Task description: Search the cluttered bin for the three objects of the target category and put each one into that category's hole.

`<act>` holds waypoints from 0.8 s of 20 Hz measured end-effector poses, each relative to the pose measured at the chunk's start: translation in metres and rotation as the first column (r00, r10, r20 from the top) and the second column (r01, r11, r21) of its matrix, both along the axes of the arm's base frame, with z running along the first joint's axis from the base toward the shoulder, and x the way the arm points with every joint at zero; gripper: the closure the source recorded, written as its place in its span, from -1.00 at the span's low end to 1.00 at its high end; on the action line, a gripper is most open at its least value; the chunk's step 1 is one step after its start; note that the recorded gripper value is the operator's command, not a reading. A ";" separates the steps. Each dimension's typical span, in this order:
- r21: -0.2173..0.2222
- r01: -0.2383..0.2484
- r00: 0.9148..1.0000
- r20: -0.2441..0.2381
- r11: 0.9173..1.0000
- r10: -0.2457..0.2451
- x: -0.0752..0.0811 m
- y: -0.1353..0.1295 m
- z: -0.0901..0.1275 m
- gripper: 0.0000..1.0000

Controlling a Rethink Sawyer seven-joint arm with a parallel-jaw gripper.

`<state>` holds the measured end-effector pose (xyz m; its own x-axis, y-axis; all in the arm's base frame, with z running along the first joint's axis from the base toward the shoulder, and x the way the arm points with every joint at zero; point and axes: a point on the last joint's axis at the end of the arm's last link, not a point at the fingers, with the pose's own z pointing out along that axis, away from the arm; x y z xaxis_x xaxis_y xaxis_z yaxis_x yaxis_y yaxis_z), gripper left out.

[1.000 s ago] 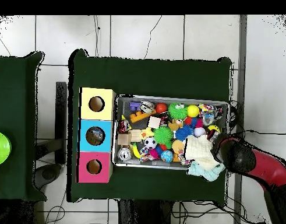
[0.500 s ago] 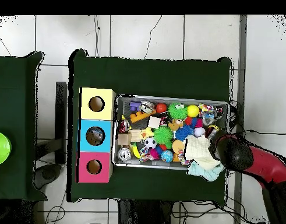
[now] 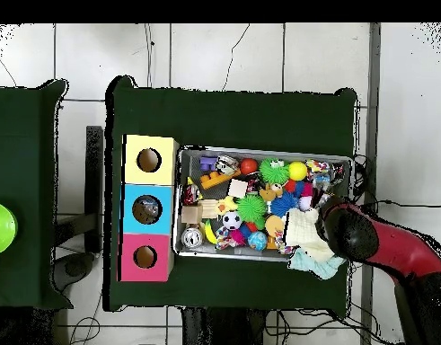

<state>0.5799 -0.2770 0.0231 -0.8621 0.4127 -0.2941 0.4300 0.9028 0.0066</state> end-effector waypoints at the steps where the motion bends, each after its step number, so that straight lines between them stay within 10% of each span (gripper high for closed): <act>1: -0.005 0.004 1.000 0.021 1.000 -0.004 0.000 -0.001 -0.004 -1.00; 10: 0.031 0.056 0.997 0.055 0.998 -0.058 -0.019 -0.013 -0.043 -1.00; 16: 0.077 0.089 0.988 0.119 0.993 -0.098 -0.004 -0.023 -0.045 -1.00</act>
